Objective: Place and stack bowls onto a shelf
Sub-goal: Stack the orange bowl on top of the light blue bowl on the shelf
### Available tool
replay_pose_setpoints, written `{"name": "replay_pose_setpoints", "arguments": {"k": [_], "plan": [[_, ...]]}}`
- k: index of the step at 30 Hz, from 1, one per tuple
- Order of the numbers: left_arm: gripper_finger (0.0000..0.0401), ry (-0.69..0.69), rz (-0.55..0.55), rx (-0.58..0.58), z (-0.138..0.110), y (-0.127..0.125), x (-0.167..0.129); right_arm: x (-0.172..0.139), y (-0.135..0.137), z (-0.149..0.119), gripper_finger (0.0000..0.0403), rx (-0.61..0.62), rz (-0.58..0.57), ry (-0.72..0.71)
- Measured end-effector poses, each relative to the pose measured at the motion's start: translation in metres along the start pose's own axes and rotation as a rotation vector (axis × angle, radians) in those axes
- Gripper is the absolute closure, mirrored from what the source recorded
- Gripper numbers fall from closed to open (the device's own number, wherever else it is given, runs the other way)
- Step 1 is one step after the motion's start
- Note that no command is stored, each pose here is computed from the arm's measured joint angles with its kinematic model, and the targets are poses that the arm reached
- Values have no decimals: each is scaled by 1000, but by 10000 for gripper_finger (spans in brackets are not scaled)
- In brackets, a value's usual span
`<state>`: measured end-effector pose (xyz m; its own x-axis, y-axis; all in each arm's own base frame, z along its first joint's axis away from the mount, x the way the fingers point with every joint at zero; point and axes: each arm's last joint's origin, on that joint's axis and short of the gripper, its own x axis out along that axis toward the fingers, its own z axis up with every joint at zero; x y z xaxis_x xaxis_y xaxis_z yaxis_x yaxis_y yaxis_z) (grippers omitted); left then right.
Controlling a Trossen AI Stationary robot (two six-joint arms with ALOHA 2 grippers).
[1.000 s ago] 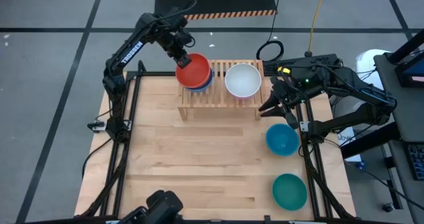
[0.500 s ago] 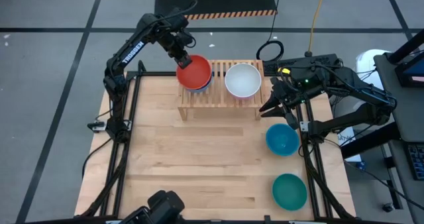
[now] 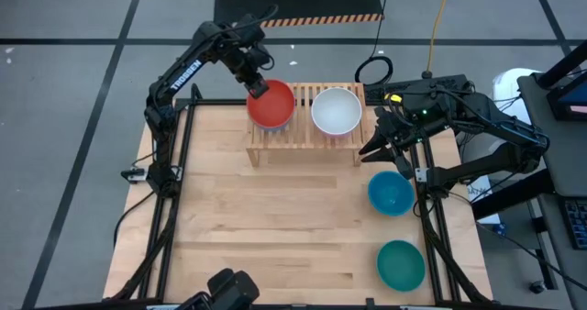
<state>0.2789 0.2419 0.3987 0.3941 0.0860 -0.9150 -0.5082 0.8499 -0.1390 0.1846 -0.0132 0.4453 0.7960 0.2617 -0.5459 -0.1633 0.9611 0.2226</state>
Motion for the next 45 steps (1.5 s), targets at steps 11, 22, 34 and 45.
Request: {"name": "replay_pose_setpoints", "arguments": {"k": [11,22,34,45], "plan": [[359,-42,4,5,-6,-5,-17,0,0,0,316,0,0,0],[359,-67,8,30,-7,-6,-23,0,0,1,316,-5,0,-14],[359,-72,7,-17,-6,-6,-23,0,0,1,316,18,0,-14],[359,-68,23,-35,-7,-6,-23,0,0,1,316,17,0,-14]]}}
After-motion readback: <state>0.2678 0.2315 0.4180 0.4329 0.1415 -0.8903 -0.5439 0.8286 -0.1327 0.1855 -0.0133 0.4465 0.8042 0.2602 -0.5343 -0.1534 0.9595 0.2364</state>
